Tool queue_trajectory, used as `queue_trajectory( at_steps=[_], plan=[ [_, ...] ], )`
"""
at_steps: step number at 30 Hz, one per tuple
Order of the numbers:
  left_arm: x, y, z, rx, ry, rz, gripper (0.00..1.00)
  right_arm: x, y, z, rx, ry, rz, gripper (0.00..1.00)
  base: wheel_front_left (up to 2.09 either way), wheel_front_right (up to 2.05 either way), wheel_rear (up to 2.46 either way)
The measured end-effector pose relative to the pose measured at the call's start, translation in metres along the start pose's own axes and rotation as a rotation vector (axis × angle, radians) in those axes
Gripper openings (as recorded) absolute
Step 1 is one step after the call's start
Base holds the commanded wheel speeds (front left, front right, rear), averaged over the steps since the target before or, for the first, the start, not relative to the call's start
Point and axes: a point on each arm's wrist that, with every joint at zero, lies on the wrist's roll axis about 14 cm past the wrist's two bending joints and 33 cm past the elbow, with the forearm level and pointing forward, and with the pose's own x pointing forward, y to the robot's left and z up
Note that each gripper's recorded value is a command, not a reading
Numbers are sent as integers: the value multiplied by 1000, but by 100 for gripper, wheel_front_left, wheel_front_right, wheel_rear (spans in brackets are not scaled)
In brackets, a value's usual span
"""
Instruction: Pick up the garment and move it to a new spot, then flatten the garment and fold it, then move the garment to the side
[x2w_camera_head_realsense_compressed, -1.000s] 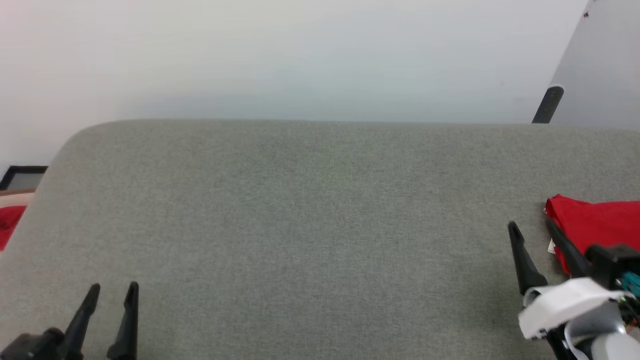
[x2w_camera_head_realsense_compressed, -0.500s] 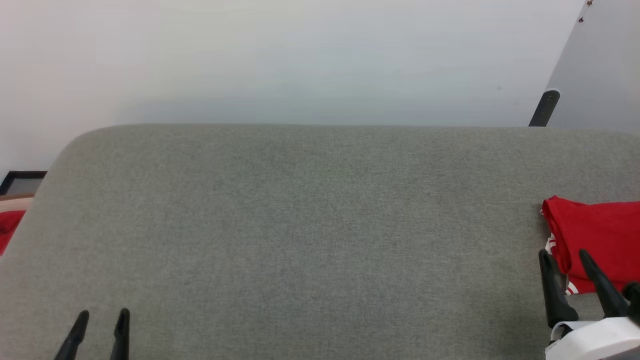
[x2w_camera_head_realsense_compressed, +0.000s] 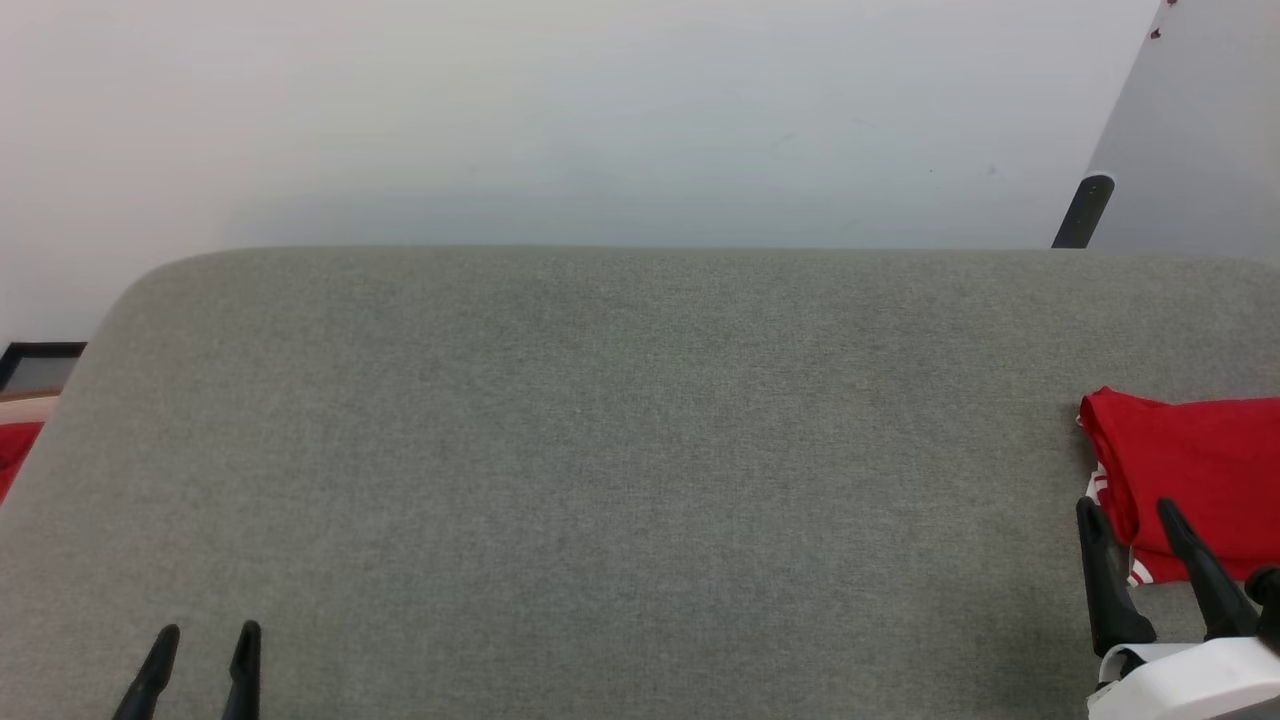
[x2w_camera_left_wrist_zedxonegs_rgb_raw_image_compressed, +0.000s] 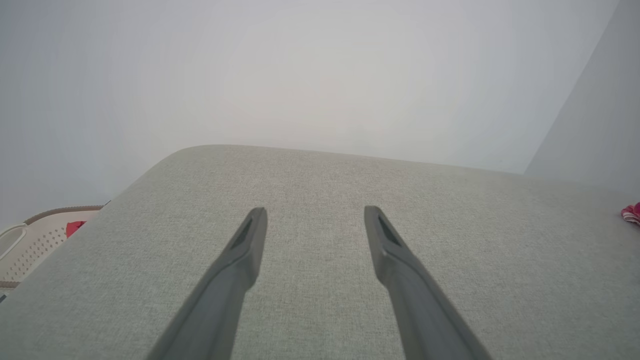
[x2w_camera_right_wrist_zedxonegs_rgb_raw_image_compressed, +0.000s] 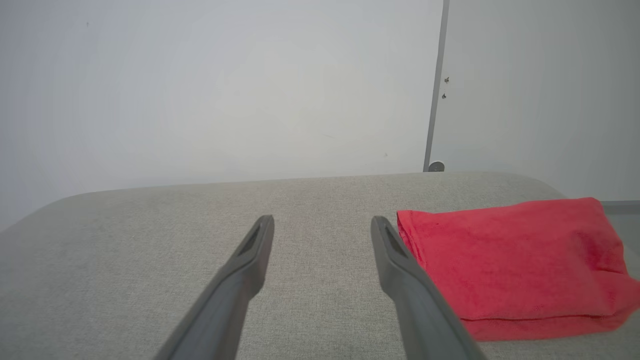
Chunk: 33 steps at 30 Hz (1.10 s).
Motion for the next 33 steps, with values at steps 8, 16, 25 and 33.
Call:
queue_trajectory(
  at_steps=[8,16,25,33],
  plan=[
    [1,0,1,-5,-6,3,100,1,1,0,3,-3,1,100,0,0,0],
    [2,1,1,-8,-8,8,100,5,2,2,8,-11,3,100,0,0,0],
    [4,0,-4,-21,4,14,0,4,5,-7,25,9,1,0,0,0,0],
    [0,-5,-27,-135,63,52,0,-3,1,-31,112,81,-23,0,0,0,0]
  ],
)
